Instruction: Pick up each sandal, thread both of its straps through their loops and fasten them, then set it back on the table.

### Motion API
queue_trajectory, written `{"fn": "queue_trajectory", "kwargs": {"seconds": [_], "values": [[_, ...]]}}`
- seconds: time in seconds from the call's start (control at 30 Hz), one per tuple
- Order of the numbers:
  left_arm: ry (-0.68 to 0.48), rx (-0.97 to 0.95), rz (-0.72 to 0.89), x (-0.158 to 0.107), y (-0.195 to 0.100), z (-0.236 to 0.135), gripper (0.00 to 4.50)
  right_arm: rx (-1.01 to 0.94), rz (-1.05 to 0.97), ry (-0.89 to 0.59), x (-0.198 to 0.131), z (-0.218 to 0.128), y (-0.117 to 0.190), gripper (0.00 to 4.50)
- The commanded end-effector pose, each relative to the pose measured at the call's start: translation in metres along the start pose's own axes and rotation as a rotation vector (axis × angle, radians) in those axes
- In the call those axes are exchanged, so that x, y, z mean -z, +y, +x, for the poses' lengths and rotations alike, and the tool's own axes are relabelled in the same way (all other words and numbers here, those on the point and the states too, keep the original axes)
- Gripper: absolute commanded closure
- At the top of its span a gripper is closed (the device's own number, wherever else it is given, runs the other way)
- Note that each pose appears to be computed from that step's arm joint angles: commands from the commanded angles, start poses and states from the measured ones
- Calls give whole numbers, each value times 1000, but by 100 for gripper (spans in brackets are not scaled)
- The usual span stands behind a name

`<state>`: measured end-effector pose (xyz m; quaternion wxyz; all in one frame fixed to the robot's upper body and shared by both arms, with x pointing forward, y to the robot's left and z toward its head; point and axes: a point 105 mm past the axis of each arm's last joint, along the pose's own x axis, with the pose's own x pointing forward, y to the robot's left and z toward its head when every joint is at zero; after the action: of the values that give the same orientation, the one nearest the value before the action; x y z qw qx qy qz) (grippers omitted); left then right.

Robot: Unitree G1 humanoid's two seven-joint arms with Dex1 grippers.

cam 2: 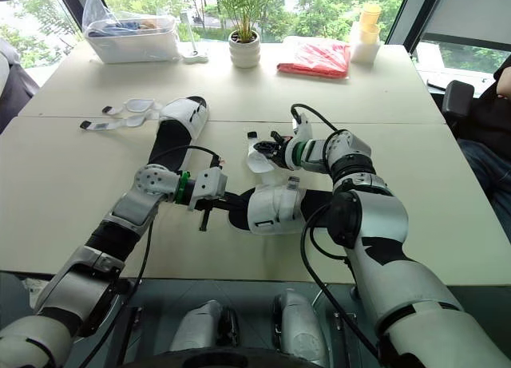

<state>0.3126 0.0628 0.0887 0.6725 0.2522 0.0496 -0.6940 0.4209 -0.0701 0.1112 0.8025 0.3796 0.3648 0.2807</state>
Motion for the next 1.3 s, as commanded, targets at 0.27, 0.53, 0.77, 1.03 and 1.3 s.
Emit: {"fn": "queue_trajectory", "kwargs": {"seconds": [0.27,0.53,0.77,1.03,1.3], "values": [[66,35,-53,19,-10,3,450,-49,-75,-38,-18,-7,18,446],[68,44,-51,19,-10,3,450,-76,-263,3,-31,-19,33,306],[68,40,-50,19,-12,3,450,-149,-286,138,-13,-17,46,3],[70,26,-51,20,-12,0,450,-60,-348,216,6,-7,23,3],[69,24,-55,20,-16,1,450,-162,-277,136,2,2,47,81]]}}
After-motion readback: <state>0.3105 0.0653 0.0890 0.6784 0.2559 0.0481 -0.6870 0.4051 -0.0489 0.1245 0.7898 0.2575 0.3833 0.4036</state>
